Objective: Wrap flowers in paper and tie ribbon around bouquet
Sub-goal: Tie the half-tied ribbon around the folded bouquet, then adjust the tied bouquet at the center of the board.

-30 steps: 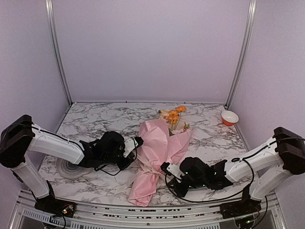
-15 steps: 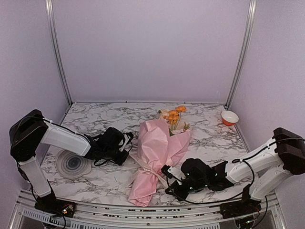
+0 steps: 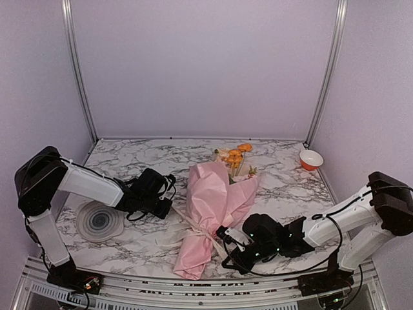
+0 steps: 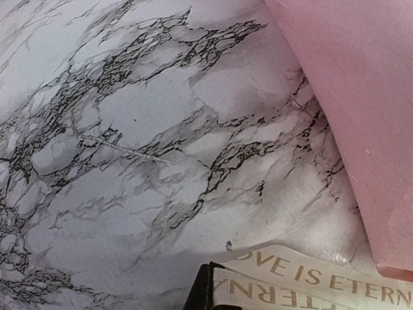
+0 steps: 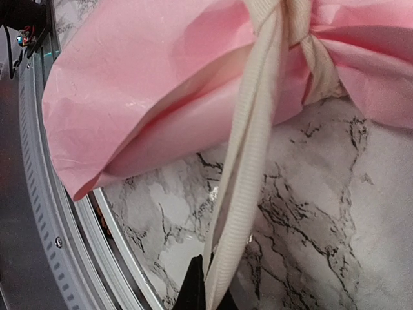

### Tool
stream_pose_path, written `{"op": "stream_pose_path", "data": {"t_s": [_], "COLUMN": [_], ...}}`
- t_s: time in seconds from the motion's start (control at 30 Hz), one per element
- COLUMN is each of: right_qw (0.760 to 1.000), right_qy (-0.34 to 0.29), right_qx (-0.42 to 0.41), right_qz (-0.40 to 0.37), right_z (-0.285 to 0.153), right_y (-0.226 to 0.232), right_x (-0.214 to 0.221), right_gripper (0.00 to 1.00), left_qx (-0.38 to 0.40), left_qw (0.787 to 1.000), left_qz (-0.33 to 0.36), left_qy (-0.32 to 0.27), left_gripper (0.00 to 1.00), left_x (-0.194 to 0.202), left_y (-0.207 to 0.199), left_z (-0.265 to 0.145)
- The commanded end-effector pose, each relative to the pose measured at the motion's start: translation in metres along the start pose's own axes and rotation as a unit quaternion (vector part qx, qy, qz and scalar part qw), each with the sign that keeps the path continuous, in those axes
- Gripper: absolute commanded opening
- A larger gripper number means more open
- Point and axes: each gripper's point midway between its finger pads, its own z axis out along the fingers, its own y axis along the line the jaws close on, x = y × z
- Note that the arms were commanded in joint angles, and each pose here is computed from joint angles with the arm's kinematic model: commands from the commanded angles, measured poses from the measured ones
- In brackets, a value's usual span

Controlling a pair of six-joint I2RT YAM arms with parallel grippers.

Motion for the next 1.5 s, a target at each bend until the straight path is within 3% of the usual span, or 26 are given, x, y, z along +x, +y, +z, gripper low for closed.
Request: {"op": "stream_pose_path", "data": {"t_s": [0.0,0.33,0.53,0.63,0.7,0.8,0.93,1.03,1.1,1.3,1.47], "right_qw": [0.984,0.983,0.989,0.994,0.996,0.998,0.999,0.991,0.981,0.945,0.946], "right_qy": [0.157,0.158,0.12,0.087,0.072,0.041,-0.025,-0.092,-0.117,-0.158,-0.187], "right_qx": [0.049,0.042,0.065,0.046,0.04,0.05,0.03,0.079,0.123,0.209,0.194], "right_qz": [0.063,0.089,0.064,0.043,0.029,0.018,0.031,0.062,0.098,0.198,0.182], "right_z": [-0.003,-0.007,-0.004,-0.006,-0.012,-0.029,-0.062,-0.09,-0.101,-0.119,-0.114], "right_y": [-0.031,-0.031,-0.031,-0.017,-0.011,-0.01,-0.011,-0.04,-0.069,-0.147,-0.174], "right_x": [0.092,0.102,0.068,0.042,0.03,0.013,-0.02,-0.047,-0.055,-0.069,-0.111], "right_gripper": [0.0,0.0,0.0,0.32,0.48,0.59,0.66,0.71,0.7,0.49,0.44], "left_qx": [-0.034,-0.036,0.039,0.078,0.098,0.111,0.12,0.129,0.14,0.195,0.225], "left_qw": [0.998,0.997,0.998,0.994,0.992,0.99,0.989,0.987,0.985,0.974,0.966], "left_qz": [-0.008,-0.006,0.031,0.066,0.075,0.082,0.09,0.098,0.104,0.11,0.121], "left_qy": [0.056,0.061,0.039,0.033,0.017,0.009,0.0,-0.007,-0.013,-0.031,-0.045], "left_gripper": [0.0,0.0,0.0,0.0,0.0,0.0,0.0,0.0,0.0,0.0,0.0], "left_x": [0.032,0.038,0.036,0.041,0.037,0.038,0.039,0.037,0.035,0.028,0.016], "left_y": [0.022,0.03,-0.017,-0.05,-0.068,-0.081,-0.09,-0.101,-0.111,-0.154,-0.185], "left_z": [0.008,0.007,-0.003,-0.012,-0.018,-0.023,-0.027,-0.03,-0.033,-0.043,-0.042]}}
